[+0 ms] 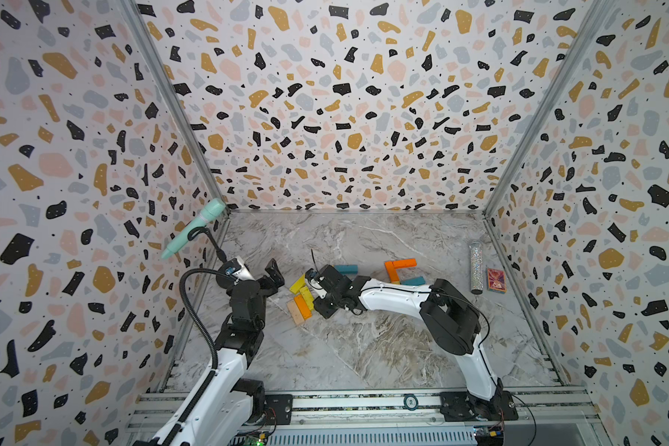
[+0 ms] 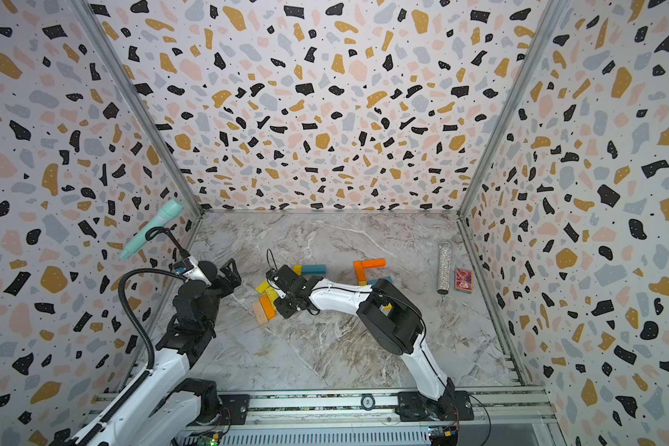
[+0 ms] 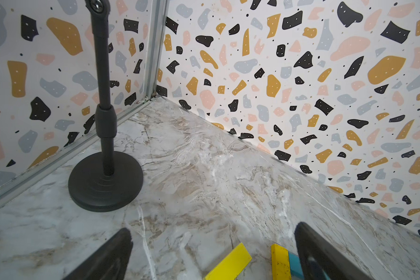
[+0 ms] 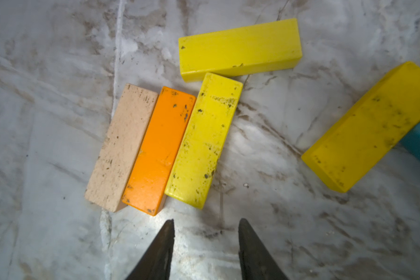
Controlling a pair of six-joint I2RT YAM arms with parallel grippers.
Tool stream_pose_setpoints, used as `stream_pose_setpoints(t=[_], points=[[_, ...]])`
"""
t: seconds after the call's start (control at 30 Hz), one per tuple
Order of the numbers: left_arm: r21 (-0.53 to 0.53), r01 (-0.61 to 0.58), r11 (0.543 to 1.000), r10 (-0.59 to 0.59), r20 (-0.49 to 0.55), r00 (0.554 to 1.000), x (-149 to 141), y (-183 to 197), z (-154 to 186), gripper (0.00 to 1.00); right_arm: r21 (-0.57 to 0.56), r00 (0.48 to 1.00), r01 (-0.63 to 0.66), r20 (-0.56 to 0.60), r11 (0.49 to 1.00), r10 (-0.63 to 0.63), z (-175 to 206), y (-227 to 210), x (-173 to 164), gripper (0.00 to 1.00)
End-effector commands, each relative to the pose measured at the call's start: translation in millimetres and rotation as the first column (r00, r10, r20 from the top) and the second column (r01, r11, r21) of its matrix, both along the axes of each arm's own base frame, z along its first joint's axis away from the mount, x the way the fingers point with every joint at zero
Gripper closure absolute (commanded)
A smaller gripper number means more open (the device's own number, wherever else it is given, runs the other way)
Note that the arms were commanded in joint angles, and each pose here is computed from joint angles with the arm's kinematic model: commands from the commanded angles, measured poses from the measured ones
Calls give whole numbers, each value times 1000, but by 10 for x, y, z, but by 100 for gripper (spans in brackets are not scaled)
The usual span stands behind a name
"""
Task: Assemble the number 6 with building blocks
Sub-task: Move the building block to the center of the board.
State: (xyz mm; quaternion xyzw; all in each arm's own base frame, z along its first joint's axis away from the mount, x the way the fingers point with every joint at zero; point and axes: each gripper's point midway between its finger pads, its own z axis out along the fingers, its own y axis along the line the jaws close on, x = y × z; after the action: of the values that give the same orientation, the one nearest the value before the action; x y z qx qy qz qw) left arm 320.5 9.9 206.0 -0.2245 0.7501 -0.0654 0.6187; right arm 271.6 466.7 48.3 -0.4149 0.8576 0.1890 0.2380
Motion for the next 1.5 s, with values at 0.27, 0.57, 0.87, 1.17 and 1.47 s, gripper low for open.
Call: stream_pose_setpoints(t=[0.27, 0.57, 0.87, 1.17, 1.47], points=[[-18, -16, 1000, 18, 92, 996, -94, 70, 190, 0, -29, 1000, -15, -8, 999, 15, -179, 180, 46, 53], [-11, -29, 1000, 30, 88, 996, -108, 99, 178, 1, -14, 1000, 25, -15, 1000, -25, -273, 416, 243, 52], [-7, 1, 1000, -1, 79, 997, -85, 47, 187, 1, 41, 995, 92, -37, 995, -91, -3, 419, 233, 81], [-2, 135, 991, -134, 11, 991, 51, -188, 35, 0, 157, 963, 269, -73, 950, -260, 329, -137, 54, 87], [-66, 299, 952, -303, -56, 951, 119, -508, -177, 32, 127, 938, 334, -143, 934, -316, 17, -394, 44, 85]])
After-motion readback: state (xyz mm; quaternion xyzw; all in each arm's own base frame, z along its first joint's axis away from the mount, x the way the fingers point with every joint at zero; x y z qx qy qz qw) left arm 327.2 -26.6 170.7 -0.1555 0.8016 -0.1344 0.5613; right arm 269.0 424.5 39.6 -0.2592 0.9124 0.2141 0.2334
